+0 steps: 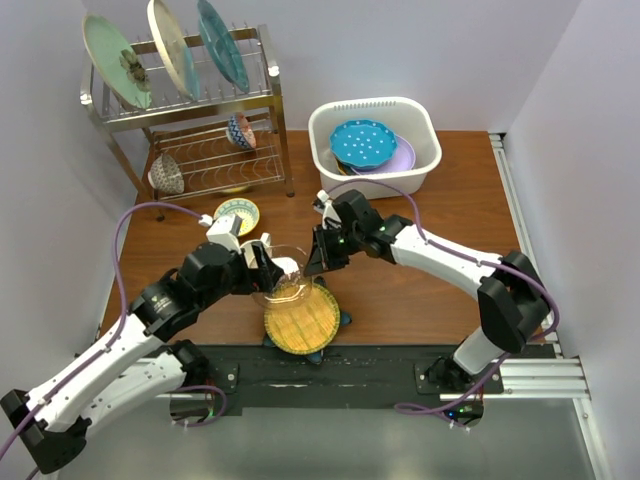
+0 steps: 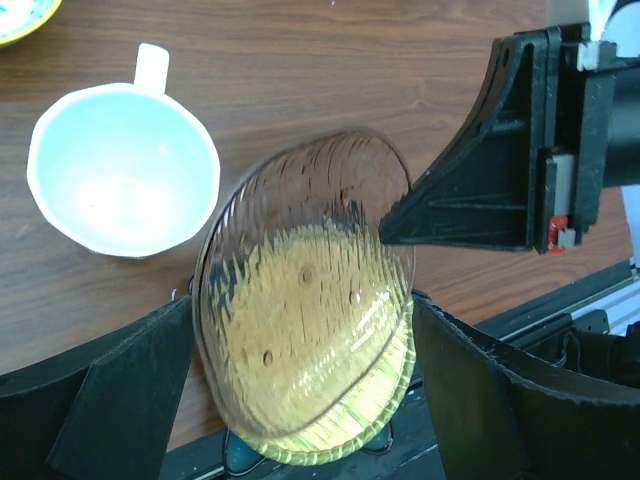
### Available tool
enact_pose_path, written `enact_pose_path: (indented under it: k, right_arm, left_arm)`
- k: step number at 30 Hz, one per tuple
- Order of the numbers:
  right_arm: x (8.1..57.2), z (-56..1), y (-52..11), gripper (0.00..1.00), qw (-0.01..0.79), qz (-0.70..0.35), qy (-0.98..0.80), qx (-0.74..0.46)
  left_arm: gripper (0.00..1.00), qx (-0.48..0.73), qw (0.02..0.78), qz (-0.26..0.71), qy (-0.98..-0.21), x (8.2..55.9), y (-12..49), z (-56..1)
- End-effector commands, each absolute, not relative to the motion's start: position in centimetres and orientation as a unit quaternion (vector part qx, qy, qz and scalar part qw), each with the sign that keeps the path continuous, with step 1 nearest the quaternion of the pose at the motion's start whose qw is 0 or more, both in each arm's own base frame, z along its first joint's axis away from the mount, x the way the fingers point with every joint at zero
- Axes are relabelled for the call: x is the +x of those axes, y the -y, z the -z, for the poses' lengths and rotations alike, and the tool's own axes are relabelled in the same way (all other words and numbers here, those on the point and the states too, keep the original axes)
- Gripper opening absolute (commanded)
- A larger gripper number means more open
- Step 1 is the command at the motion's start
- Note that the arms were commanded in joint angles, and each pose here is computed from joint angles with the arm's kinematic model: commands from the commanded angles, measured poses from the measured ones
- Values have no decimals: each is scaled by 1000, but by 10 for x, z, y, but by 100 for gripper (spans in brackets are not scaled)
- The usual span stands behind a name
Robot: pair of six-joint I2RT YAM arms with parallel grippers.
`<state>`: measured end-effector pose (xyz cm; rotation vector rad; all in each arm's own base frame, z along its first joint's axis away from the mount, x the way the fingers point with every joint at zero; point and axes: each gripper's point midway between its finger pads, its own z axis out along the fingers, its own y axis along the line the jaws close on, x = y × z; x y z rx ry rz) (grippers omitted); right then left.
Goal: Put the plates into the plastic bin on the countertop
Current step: Place the plate in the plastic bin.
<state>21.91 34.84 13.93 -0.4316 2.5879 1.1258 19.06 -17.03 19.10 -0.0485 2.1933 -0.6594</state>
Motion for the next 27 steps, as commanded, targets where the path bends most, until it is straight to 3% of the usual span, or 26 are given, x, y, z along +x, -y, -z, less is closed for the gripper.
enact_pose_path:
  k: [1, 12, 27]
  right_arm:
    - [253, -152, -333, 0, 186, -356, -905, -142]
    - [338, -184, -272, 0, 257, -319, -908, -81]
    - [415, -233, -244, 0, 330, -296, -896, -34]
  left_arm:
    - [92, -17, 461, 292, -838, 199, 174, -230]
    - [93, -19, 463, 337, -820, 196, 186, -240]
    - [93, -14, 414, 392, -821, 191, 215, -220]
